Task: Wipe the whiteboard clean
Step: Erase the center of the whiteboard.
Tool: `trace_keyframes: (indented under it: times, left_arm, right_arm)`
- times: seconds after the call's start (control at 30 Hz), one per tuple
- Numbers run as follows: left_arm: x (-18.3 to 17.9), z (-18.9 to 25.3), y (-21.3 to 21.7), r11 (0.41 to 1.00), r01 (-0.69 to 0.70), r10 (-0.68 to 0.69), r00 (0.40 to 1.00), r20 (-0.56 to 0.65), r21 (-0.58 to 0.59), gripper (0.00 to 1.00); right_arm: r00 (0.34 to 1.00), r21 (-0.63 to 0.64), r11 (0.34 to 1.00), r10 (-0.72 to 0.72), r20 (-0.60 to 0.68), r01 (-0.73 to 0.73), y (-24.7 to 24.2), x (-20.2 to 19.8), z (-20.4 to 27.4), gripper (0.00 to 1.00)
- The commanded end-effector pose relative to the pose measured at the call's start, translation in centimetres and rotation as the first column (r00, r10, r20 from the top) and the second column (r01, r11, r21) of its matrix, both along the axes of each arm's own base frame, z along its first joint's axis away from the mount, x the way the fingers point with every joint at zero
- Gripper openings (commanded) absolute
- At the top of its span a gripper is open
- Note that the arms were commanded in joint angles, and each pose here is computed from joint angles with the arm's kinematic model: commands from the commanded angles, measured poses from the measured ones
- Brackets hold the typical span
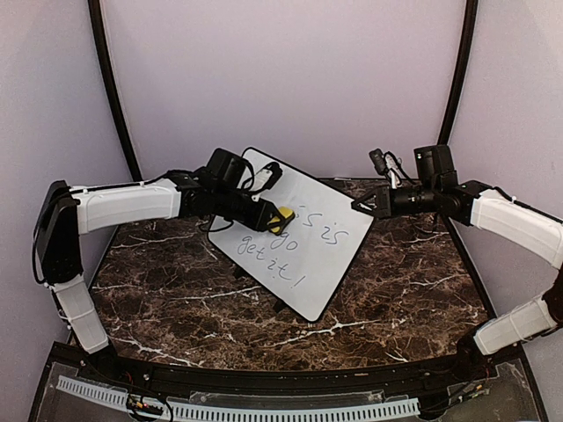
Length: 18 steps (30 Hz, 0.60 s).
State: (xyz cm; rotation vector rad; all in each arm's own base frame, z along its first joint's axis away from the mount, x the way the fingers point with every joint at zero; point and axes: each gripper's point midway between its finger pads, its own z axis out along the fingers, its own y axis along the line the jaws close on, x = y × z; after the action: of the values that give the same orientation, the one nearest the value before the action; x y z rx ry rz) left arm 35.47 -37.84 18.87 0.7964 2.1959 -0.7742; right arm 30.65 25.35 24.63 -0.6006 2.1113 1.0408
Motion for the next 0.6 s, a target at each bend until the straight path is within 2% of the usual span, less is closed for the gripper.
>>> trace_keyframes:
  times: [0.0,0.2,0.57]
  left_arm:
    - [-1.6,-3.4,2.1,0.996,-0.012,0.018,0.998,-0.067,0.085,0.12]
    - [-1.4,-3.0,1.1,0.999,0.002,0.001,0.998,-0.065,0.053,0.12]
    - [1.7,-0.2,-2.3,1.000,0.014,-0.014,1.000,0.005,0.010,0.12]
  right_arm:
    - [0.973,0.005,0.985,0.172,0.156,-0.175,2.4,-1.8,1.8,0.00]
    - [0.973,0.006,0.985,0.172,0.156,-0.175,2.4,-1.8,1.9,0.00]
    - [0.973,0.004,0.985,0.171,0.154,-0.173,2.4,-1.7,1.9,0.00]
